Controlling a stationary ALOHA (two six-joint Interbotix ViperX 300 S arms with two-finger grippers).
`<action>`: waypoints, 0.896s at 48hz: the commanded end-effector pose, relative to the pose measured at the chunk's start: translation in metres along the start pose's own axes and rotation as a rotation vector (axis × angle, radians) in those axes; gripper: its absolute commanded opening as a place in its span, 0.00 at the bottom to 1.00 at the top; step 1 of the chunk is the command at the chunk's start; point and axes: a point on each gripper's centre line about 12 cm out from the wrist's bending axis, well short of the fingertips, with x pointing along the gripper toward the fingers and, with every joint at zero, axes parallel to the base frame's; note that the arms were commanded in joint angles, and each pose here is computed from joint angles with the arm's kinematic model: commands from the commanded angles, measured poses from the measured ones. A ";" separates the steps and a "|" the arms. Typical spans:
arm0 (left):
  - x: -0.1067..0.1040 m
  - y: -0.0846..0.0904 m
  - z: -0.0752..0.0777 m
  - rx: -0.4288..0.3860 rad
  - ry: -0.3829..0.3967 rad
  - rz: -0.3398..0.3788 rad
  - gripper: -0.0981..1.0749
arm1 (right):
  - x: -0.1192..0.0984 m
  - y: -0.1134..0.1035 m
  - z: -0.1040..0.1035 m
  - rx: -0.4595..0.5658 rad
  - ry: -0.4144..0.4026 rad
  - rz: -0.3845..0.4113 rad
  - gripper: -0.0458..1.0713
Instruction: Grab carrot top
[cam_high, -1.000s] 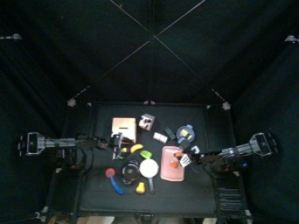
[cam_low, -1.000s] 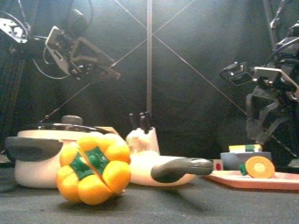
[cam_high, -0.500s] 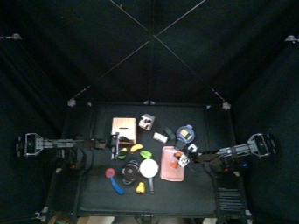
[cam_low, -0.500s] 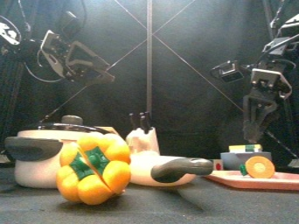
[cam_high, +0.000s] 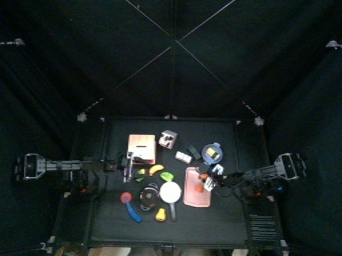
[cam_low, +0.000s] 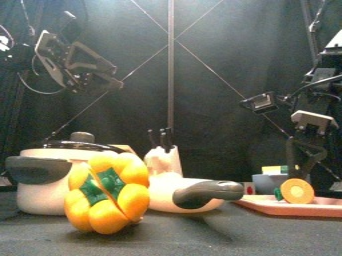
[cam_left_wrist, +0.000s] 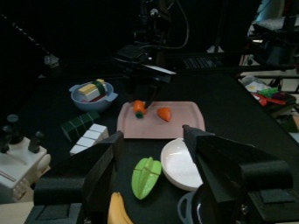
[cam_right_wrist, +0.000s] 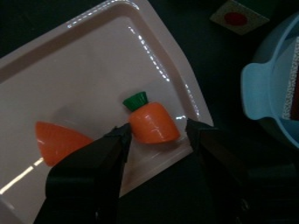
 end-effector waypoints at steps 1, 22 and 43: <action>0.000 0.001 0.005 0.001 -0.021 0.001 0.86 | 0.000 0.002 0.006 0.009 -0.017 0.018 0.83; 0.000 0.001 0.003 -0.010 -0.017 0.006 0.86 | 0.013 0.005 0.008 0.022 0.003 0.041 0.78; -0.001 0.002 0.002 -0.026 -0.017 0.015 0.86 | -0.002 0.009 0.027 0.048 -0.055 0.053 0.68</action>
